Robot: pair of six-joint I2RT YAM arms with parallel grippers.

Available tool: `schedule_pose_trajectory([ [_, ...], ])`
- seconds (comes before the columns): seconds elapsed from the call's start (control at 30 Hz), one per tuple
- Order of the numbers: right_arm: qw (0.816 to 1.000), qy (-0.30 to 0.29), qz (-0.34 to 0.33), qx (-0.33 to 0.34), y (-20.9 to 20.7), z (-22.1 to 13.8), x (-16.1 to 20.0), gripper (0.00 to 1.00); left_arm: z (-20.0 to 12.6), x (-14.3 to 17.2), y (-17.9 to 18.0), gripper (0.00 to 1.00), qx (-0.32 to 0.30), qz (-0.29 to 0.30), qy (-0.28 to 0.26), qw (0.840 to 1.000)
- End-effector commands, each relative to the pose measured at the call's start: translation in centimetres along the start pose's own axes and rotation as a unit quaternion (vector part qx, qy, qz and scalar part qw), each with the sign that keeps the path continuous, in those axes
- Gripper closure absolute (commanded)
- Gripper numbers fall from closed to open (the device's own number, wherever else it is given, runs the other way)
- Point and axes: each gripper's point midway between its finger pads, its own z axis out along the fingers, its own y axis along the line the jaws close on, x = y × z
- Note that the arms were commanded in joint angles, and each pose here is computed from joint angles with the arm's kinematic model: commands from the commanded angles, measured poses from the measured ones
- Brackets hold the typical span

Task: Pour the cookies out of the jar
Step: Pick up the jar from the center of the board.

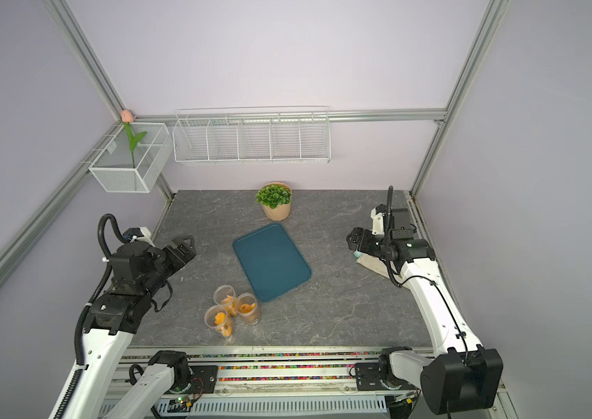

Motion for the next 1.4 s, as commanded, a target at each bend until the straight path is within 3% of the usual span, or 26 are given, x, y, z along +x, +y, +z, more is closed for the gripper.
schedule_pose_trajectory([
  [0.0,0.999,0.039,0.007,-0.006,0.8,-1.3,2.0,0.11,-0.6,4.2,0.4,0.01,-0.017,-0.018,0.116,0.993],
  [0.33,0.993,0.114,-0.032,-0.014,3.2,-3.9,5.4,0.11,-2.7,7.4,-0.7,0.01,-0.011,-0.016,0.236,0.972],
  [0.47,0.991,0.126,-0.041,-0.018,3.8,-4.3,6.3,0.11,-4.1,6.7,-0.4,0.01,-0.014,-0.012,0.213,0.977],
  [0.63,0.987,0.147,-0.061,-0.036,5.1,-4.2,7.4,0.11,-5.5,6.2,-1.6,0.01,0.033,-0.018,0.190,0.981],
  [1.37,0.973,0.176,-0.148,-0.035,9.2,-2.2,10.7,0.11,-5.6,8.3,-1.8,0.01,0.106,-0.138,0.166,0.971],
])
